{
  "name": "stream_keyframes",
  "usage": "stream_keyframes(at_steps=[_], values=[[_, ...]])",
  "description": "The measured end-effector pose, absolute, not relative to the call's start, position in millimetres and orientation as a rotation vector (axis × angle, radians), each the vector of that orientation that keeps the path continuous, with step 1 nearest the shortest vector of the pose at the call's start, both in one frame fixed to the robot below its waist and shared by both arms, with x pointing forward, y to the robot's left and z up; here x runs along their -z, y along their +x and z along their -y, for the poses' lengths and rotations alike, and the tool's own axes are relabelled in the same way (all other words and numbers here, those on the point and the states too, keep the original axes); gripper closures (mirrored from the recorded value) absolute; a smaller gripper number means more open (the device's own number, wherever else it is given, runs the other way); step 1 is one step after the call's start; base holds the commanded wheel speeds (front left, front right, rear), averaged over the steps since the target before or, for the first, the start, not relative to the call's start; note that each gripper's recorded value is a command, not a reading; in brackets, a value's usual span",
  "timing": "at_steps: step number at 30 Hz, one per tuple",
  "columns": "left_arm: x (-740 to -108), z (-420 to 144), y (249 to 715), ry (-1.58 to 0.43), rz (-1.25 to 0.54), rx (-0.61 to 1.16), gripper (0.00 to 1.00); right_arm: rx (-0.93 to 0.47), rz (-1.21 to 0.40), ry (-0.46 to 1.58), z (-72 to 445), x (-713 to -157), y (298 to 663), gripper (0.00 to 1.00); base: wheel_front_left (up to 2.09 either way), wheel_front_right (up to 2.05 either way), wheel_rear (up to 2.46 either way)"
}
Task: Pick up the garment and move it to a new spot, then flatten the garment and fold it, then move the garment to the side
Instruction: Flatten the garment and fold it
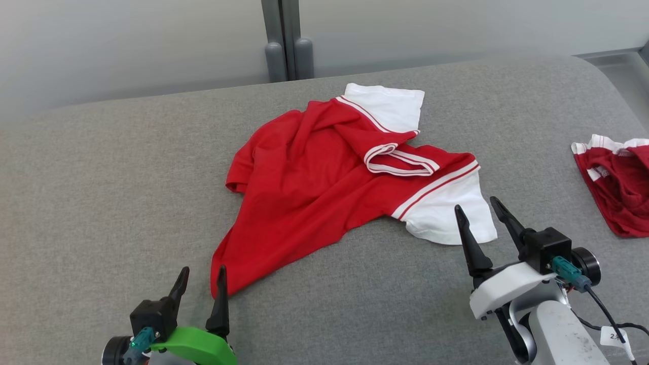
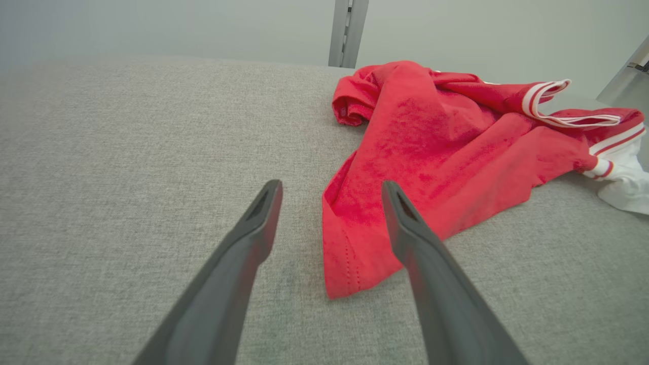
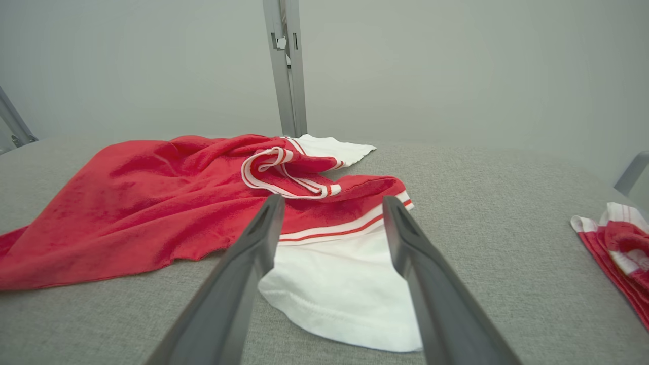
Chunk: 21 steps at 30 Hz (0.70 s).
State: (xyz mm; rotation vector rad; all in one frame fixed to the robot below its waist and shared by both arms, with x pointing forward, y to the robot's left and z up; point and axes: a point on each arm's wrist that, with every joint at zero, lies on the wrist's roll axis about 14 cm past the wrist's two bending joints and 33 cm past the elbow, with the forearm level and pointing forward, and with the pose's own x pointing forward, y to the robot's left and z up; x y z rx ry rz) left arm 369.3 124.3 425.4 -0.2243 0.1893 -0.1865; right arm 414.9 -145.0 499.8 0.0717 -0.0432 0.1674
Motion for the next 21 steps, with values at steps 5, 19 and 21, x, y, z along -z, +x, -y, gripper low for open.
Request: stream_keyframes(at_steps=[5,19,21], values=[[-413.6,-115.4,374.6,-0.226,-0.229,0.21,0.0,-0.146,0.03,0.072,152.6,-494.3,412.9,0.0,0.0,0.0,0.0],[-376.2,-104.4,392.1,-0.234,-0.353,0.24,1.0,-0.069,-0.012,0.059,180.5,-478.7,410.1,0.0,0.0,0.0,0.0],[-377.2,-104.7,393.8,-0.235,-0.349,0.242,1.0,-0.069,-0.012,0.056,180.5,-478.4,410.3,0.0,0.0,0.0,0.0]])
